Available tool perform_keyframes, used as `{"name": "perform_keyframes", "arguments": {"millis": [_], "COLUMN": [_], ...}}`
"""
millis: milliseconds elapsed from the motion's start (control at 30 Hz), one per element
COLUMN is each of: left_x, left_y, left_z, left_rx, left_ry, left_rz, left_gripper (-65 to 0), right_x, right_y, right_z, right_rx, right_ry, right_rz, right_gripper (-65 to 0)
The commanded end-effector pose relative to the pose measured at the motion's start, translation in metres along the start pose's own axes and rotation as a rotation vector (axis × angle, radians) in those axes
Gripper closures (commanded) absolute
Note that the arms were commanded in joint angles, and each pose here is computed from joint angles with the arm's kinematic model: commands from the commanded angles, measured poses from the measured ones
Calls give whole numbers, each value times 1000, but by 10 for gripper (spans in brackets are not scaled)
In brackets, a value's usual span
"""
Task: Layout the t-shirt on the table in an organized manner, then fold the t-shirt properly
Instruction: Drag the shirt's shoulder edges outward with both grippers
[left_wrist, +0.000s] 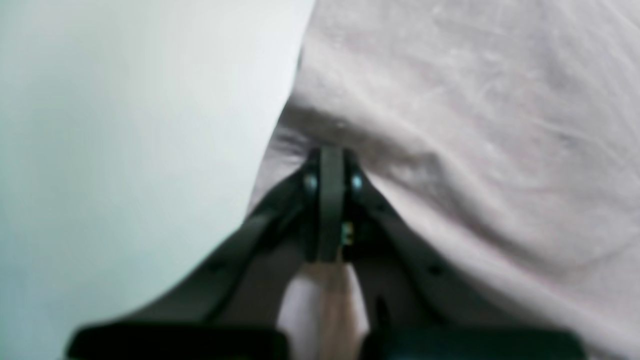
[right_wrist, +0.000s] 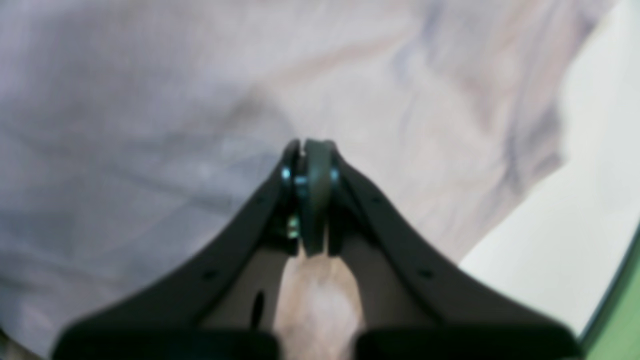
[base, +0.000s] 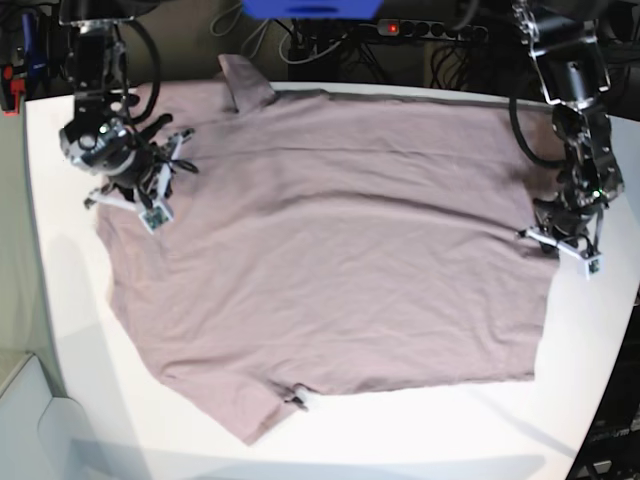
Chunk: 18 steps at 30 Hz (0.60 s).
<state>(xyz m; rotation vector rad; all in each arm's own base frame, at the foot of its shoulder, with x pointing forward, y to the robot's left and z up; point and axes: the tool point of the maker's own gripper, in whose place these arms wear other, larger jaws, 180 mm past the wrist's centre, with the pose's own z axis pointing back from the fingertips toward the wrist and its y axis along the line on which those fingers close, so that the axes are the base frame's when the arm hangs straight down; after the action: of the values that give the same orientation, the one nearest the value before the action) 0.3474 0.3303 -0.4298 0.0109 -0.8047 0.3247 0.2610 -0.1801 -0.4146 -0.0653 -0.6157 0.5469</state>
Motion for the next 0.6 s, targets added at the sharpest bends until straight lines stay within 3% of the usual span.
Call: {"name": "perform_keyframes", "arguments": {"millis": [0,400,567], "left_x": [10,32,61], "left_y": [9,8,-7], "left_z": [1,3,31], "left_rx": [32,27,4], "left_ry": [-1,-36,-150], "left_rz": [-13,-52,-131], "left_gripper": [-2,-2,-2], "right_x": [11,-16,2], "right_y": [-4,2,-9], "right_z": [4,-27,-24], "right_rx": [-9,50,24], "right_ry": [-43,0,-40], "right_rz": [-2,-62,-47], "right_gripper": [0,0,0]}}
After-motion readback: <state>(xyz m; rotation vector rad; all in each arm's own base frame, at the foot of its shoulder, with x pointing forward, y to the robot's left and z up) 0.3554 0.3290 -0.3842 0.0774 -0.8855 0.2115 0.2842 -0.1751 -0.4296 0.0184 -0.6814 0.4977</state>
